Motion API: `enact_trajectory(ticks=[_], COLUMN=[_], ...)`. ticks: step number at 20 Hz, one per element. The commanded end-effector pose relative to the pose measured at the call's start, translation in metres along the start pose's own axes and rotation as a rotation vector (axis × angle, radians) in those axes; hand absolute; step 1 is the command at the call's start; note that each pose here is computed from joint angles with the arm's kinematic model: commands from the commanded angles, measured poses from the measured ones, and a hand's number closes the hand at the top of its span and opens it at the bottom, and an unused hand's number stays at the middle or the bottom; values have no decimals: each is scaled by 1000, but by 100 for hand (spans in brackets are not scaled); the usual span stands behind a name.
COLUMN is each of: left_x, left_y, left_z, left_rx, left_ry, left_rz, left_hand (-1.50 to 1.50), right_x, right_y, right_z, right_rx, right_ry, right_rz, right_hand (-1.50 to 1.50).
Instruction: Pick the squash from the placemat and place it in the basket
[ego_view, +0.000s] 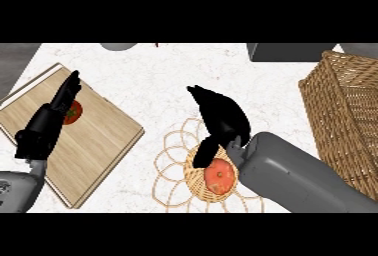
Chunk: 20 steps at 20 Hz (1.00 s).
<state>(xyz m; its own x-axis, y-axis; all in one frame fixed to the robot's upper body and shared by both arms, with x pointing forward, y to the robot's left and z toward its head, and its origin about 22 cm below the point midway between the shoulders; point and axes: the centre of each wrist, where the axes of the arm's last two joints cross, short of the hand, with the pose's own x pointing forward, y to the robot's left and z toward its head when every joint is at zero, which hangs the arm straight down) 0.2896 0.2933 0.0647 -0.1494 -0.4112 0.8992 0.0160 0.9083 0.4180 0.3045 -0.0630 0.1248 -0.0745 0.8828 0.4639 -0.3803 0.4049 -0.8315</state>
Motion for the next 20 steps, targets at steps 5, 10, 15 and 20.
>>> enact_trajectory(ticks=[5,10,15,20], left_x=[-6,4,16,3], left_y=[1,14,7,-5], left_z=[6,-1,-4,0], left_rx=[20,15,0,-2], left_ry=[-16,-5,-16,-21], left_rz=[4,7,19,9], left_hand=[0,0,0,0], right_x=[59,61,53,31], right_y=[-50,-78,-55,-33], right_z=[32,30,25,11], right_rx=[247,265,312,373], right_ry=[151,208,221,259], right_rz=[218,200,195,267], right_hand=[-150,-150,-150,-150])
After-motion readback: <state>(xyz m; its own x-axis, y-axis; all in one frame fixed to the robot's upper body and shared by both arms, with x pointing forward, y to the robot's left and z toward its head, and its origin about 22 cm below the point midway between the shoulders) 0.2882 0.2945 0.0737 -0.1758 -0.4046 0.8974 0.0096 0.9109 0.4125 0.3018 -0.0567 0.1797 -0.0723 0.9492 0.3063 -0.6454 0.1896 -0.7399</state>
